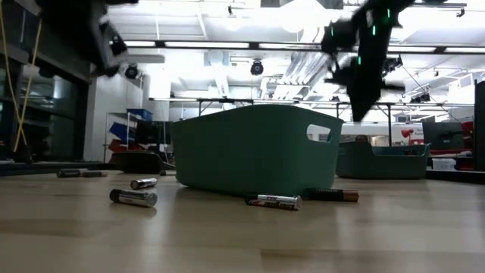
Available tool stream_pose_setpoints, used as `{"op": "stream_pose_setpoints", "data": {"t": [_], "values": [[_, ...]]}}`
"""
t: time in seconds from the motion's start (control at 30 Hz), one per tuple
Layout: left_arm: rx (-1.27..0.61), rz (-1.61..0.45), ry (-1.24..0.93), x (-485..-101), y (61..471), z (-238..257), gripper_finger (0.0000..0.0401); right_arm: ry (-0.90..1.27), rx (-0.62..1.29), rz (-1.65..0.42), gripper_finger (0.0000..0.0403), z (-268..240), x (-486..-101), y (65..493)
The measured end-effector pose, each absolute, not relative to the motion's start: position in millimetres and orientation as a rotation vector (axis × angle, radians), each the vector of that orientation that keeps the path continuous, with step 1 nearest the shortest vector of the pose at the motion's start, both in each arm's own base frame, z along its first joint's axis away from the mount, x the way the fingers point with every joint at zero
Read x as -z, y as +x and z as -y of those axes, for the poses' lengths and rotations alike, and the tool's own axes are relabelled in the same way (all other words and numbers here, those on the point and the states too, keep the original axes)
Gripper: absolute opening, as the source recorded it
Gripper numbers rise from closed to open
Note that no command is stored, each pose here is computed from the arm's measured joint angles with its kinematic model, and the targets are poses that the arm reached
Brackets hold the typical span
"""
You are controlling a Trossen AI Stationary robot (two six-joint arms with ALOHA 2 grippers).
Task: Sort batteries
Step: Put the black battery into the blue bin
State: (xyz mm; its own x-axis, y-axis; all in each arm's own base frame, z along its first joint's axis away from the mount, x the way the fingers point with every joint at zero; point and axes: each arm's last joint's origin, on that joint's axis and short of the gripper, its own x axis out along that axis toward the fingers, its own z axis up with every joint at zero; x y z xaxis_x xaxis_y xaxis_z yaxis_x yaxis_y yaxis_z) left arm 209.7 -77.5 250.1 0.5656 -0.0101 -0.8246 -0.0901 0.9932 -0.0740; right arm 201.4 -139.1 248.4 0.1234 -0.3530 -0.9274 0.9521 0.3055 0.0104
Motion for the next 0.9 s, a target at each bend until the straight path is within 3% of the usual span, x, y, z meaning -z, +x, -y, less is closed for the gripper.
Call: {"op": "stream_pose_setpoints", "data": {"t": [0.17, 0.37, 0.6, 0.9], "values": [[-0.23, -0.751, -0.252, -285, 188, 58, 0.0006, 0.879, 1.144, -1.008, 0.0, 160, -199, 184], [-0.329, -0.622, -0.277, -297, 185, 45, 0.0005, 0.93, 1.153, -0.921, 0.0, 166, -169, 185], [-0.356, -0.541, -0.267, -302, 195, 35, 0.0005, 0.926, 1.012, -0.936, 0.0, 151, -150, 215], [-0.38, -0.478, -0.211, -309, 201, 22, 0.0005, 0.962, 0.853, -0.904, 0.0, 96, -149, 255]]}}
